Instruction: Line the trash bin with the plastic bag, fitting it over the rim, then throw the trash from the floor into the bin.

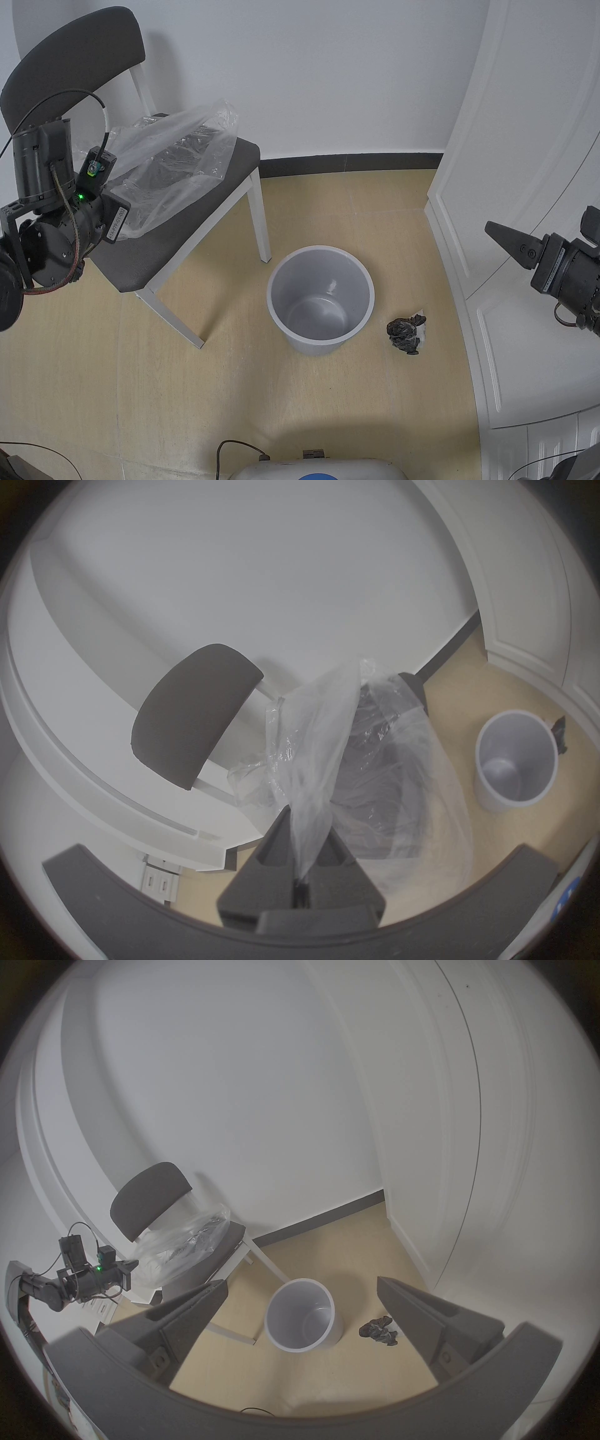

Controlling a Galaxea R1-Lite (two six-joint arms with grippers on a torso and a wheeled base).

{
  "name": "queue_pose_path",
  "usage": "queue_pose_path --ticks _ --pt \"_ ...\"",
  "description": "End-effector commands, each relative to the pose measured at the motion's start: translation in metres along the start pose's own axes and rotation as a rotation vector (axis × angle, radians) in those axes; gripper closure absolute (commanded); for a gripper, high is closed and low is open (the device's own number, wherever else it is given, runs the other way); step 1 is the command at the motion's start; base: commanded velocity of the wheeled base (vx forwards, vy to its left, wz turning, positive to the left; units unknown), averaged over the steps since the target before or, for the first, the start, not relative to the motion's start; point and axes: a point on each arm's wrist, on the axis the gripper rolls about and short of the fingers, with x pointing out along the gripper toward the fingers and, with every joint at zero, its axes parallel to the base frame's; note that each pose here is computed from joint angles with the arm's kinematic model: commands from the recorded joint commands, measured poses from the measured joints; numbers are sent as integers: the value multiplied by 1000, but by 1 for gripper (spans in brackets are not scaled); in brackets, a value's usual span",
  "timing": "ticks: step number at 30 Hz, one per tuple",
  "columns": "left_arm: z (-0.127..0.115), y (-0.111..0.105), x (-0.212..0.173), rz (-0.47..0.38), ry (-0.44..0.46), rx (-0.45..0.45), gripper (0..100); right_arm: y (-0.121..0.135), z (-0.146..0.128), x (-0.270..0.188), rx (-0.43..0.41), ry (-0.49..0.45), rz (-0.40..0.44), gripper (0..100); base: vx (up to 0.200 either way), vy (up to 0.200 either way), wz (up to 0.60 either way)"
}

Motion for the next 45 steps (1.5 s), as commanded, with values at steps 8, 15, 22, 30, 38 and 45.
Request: queue_pose_path --ticks 8,15,22,30,38,45 --pt "14 4 -31 -62 -103 -86 100 2 -11 1 -13 2 32 0 0 0 0" --pt "24 4 -46 -104 -160 -139 100 2 -13 3 -14 8 33 0 0 0 0" --pt "36 14 -62 -124 -226 -189 100 2 -12 2 -14 8 39 0 0 0 0" --pt "48 13 -77 -173 -284 -214 100 1 -9 -2 -9 -2 57 0 0 0 0" --pt "56 16 -93 -217 -339 -241 100 2 -8 -1 -4 -5 56 0 0 0 0" --pt "59 20 -101 -234 -366 -253 100 2 -13 2 -14 16 53 0 0 0 0"
